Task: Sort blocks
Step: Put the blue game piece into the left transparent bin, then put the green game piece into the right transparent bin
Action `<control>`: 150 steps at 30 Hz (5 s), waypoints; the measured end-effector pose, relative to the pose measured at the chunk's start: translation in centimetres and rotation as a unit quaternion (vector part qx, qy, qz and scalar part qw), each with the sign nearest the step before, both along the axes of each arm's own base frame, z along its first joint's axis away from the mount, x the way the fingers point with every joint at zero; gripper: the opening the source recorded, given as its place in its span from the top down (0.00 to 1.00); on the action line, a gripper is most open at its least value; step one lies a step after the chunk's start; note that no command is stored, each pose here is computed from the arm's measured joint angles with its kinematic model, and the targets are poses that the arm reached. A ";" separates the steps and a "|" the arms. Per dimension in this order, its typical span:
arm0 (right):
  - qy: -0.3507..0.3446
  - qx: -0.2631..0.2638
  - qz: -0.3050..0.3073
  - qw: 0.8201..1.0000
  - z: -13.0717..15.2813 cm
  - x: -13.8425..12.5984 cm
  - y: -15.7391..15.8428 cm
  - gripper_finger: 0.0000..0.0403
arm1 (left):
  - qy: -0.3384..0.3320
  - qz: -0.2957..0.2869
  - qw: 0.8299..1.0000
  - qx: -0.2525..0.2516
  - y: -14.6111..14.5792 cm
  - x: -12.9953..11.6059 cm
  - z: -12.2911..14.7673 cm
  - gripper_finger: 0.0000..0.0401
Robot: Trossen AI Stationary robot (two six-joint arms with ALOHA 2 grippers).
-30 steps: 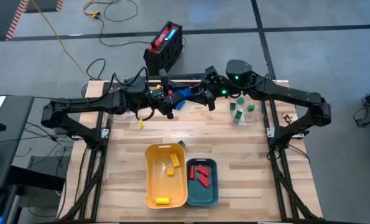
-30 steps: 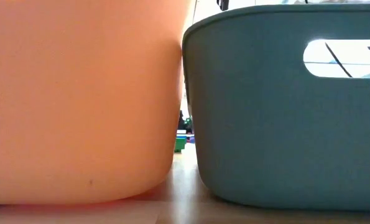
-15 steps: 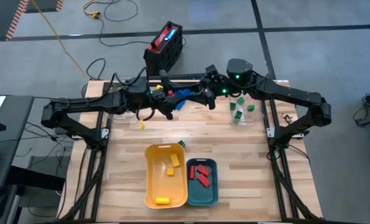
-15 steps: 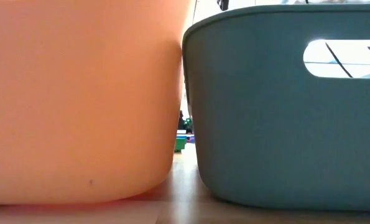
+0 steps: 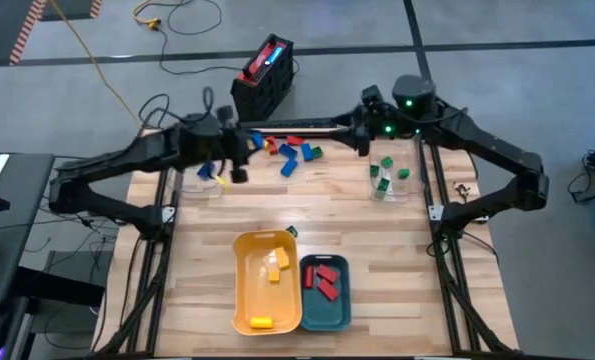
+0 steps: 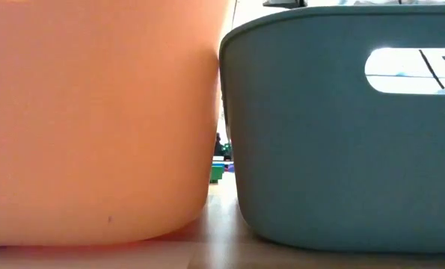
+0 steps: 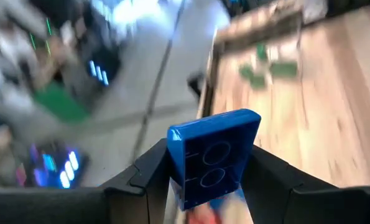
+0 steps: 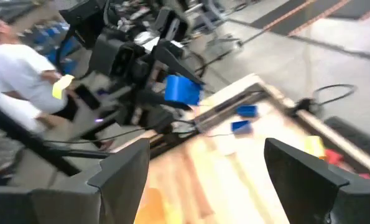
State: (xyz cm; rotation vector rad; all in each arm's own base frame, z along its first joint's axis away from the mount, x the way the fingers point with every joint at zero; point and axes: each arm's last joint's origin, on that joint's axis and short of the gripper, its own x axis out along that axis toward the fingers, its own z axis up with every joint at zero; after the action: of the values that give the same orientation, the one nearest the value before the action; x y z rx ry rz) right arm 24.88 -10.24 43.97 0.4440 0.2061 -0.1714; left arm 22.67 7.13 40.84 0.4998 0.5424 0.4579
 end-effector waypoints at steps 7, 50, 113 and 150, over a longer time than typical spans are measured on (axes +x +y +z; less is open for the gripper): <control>0.016 -0.036 -0.005 0.999 -0.7 1.0 -0.5 0.18 | 0.054 0.096 0.988 -0.110 1.7 -4.1 -1.2 0.61; 0.096 -0.056 0.048 0.993 -4.8 5.5 -0.2 0.18 | 0.182 0.377 0.776 -0.472 15.0 -9.9 -16.8 0.30; 0.182 0.028 0.019 0.983 -6.4 4.5 -0.1 0.18 | 0.260 -0.096 0.954 -0.116 24.9 2.6 -15.6 0.38; 0.188 0.042 0.005 0.981 -6.5 4.2 -0.7 0.18 | 0.316 -0.225 0.921 -0.029 25.5 -0.7 -20.1 0.38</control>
State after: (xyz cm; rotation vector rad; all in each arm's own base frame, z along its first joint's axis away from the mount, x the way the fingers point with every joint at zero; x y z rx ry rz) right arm 29.08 -10.97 37.46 0.4917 0.5882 -0.2365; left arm 22.00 32.61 20.71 0.6976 1.0279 -0.1788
